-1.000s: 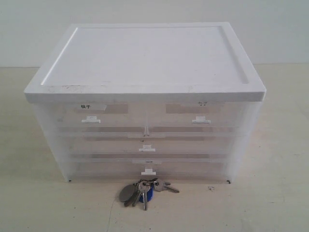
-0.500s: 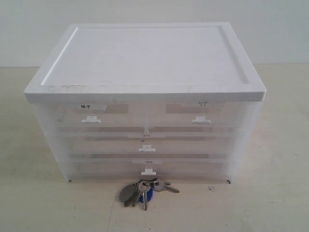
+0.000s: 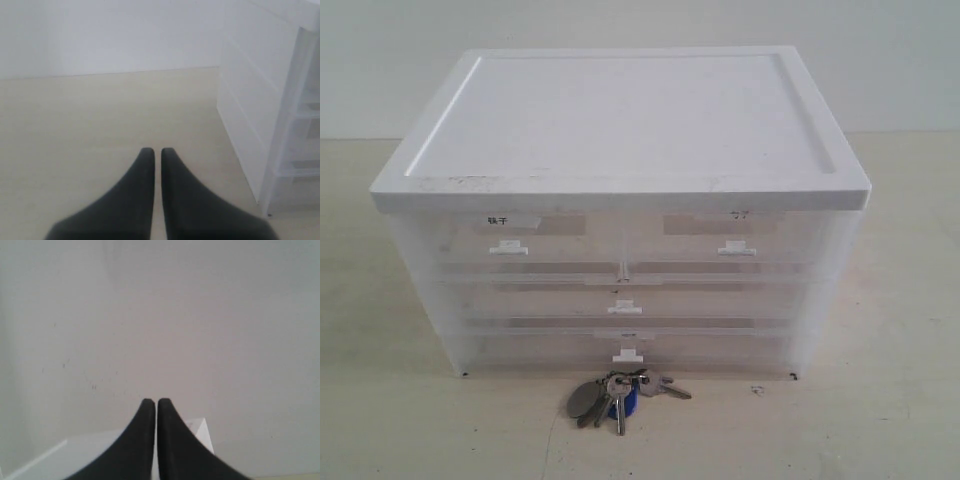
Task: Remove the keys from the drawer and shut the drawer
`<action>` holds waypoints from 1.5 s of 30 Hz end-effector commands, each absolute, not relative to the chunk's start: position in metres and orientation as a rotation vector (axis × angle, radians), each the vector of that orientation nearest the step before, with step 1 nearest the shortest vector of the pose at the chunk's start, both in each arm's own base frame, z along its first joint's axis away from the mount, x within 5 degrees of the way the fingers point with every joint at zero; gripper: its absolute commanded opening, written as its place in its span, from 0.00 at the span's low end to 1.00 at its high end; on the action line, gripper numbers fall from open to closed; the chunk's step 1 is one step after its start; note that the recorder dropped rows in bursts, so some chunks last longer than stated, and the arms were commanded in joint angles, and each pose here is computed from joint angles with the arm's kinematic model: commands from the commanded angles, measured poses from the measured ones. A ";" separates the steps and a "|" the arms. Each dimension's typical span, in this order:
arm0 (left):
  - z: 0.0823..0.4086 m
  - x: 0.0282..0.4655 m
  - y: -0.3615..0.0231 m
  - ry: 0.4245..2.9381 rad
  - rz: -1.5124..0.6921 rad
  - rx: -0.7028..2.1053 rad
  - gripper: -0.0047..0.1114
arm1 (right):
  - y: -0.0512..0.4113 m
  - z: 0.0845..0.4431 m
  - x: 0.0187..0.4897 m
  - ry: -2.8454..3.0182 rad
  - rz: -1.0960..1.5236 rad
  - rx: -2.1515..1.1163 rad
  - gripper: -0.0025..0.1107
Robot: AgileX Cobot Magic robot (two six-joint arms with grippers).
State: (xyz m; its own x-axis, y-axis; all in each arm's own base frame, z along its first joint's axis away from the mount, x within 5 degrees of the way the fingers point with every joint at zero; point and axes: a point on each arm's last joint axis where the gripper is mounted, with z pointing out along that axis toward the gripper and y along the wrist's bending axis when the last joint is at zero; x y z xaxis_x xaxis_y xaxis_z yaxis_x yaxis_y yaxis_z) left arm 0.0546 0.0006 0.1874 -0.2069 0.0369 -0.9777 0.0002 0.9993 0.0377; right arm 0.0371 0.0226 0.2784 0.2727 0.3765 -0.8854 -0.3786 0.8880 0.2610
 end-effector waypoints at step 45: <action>0.186 0.054 0.001 1.781 0.030 0.017 0.08 | -0.003 0.184 0.054 1.810 -0.034 0.047 0.02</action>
State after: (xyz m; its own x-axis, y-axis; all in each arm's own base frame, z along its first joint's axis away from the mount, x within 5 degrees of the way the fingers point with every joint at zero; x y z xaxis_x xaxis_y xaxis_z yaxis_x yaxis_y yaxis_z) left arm 0.0546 0.0006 0.1874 -0.2069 0.0369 -0.9777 0.0002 0.9993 0.0377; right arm 0.0540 -0.0028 0.1831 -0.2445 0.0205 -0.9694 0.0466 0.9989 0.0094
